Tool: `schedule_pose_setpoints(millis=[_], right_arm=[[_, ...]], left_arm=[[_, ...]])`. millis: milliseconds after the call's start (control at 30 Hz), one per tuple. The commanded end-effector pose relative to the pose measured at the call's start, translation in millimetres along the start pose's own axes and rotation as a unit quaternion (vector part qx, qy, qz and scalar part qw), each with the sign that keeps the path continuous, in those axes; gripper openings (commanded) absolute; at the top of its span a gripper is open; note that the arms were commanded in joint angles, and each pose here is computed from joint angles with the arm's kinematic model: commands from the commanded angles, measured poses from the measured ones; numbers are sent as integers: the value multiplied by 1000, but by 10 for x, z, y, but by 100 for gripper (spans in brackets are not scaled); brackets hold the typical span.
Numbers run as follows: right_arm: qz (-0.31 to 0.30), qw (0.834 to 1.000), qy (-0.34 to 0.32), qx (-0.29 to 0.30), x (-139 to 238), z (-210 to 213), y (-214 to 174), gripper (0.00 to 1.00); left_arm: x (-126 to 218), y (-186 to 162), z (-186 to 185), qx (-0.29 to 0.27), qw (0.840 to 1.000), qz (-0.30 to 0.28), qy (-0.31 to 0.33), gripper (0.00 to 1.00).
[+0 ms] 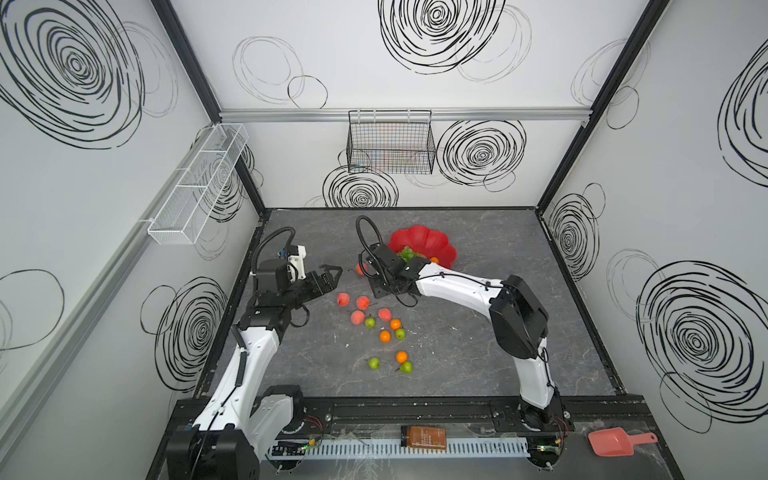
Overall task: Place and organize the fake fruits in the fruit bowl
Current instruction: 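Reach the right gripper past the bowl and grasp another kumquat, then carry the kumquat back over the red bowl with the right gripper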
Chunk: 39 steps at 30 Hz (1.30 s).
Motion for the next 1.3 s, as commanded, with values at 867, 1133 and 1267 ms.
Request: schedule_pose_setpoints(millis=[867, 1133, 1267], right_arm=[[61, 993, -101, -24, -626, -301, 180, 51], [77, 992, -95, -23, -713, -323, 130, 48], [80, 992, -95, -22, -734, -324, 117, 47]], left_arm=[[-199, -28, -93, -20, 998, 1, -60, 96], [-213, -32, -105, -23, 998, 3, -62, 96], [-212, -40, -116, -24, 998, 4, -63, 96]])
Point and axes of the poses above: each gripper's point midway between its finger pads, its own x axis back along the fingers, its own z axis along the line the jaws close on, y = z × x, the point moved 8 cm from there along x, back along the fingers, and after that the axes turned 15 degrees about -x, right-handed, at the moved point
